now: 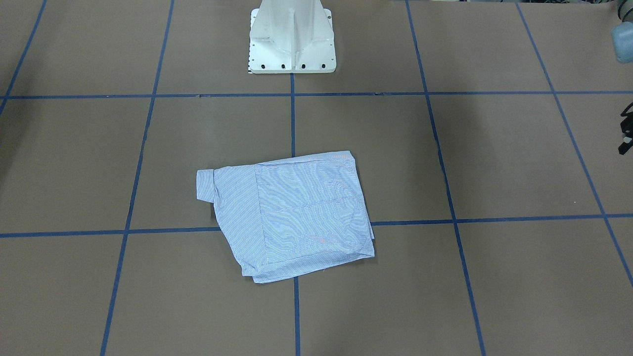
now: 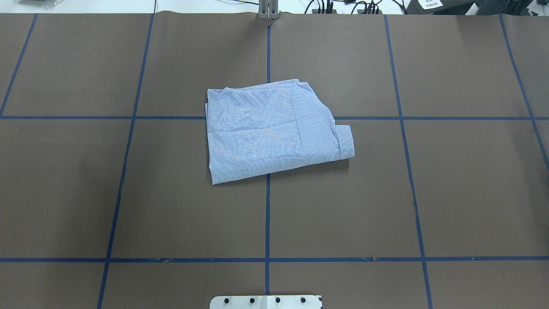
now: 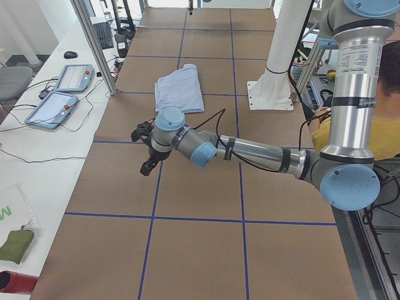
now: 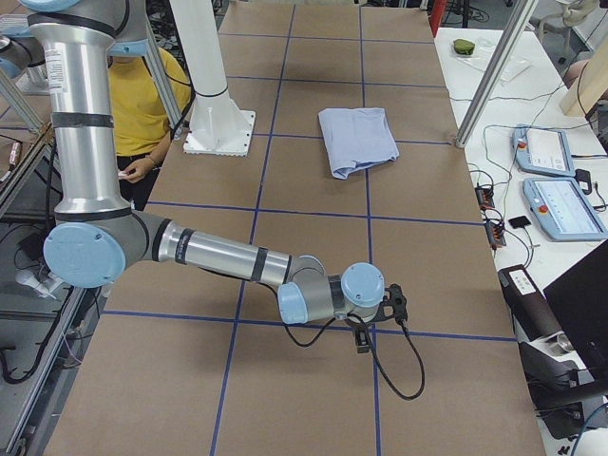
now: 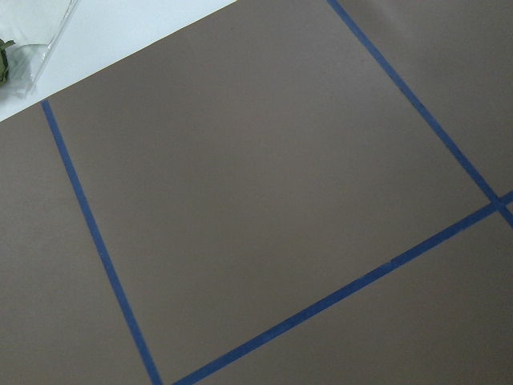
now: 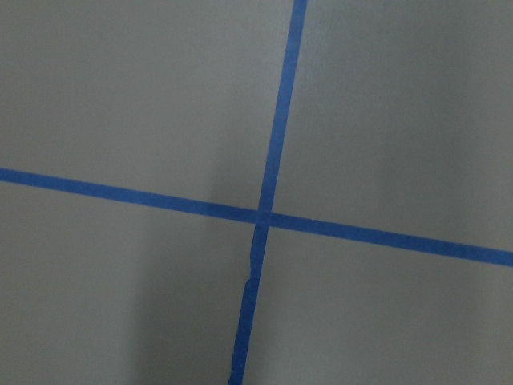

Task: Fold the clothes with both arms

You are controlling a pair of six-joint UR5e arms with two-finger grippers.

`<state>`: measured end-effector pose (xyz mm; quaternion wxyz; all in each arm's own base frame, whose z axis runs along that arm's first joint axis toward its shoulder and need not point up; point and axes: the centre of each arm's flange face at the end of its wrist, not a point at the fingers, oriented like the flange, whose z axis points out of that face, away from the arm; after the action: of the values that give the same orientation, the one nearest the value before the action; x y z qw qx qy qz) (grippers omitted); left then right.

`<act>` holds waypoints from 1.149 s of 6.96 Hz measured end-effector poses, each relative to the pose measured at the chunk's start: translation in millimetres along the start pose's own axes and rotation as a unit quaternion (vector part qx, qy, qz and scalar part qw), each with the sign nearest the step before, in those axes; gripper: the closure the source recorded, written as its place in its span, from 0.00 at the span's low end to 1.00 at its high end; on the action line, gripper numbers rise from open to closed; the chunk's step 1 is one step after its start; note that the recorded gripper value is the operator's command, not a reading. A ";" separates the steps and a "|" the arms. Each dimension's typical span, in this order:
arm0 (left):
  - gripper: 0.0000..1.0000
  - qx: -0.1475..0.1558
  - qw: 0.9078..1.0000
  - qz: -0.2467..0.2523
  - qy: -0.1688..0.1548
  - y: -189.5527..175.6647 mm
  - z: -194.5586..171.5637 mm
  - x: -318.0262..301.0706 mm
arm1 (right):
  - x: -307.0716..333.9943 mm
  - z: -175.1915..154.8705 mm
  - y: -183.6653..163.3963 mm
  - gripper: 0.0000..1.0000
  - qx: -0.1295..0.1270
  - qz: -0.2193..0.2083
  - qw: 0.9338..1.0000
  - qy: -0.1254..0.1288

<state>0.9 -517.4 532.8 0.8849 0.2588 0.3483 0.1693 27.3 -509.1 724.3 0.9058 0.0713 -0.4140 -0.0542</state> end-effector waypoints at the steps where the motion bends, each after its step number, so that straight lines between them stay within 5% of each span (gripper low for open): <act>1: 0.01 -0.010 1.000 -0.007 -0.002 5.2 -2.6 -8.7 | -4.5 8.0 4.6 0.00 -0.017 0.002 1.000 -0.006; 3: 0.01 -0.037 0.999 -0.031 -0.001 10.5 0.2 -15.8 | -43.9 -14.4 -31.6 0.00 -0.046 0.020 0.999 0.006; 5: 0.01 -0.057 0.997 -0.053 0.002 13.8 3.7 -19.0 | -85.1 -59.6 -48.9 0.00 -0.057 0.025 0.996 0.066; 8: 0.00 -0.056 0.997 -0.060 0.009 18.9 1.1 -15.9 | -92.5 -68.5 -41.3 0.00 -0.058 0.018 0.995 0.074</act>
<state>-11.7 -510.1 552.8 0.9035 0.1854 0.3612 0.1372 17.3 -529.4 604.1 0.9375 0.0147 -0.3431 -0.0568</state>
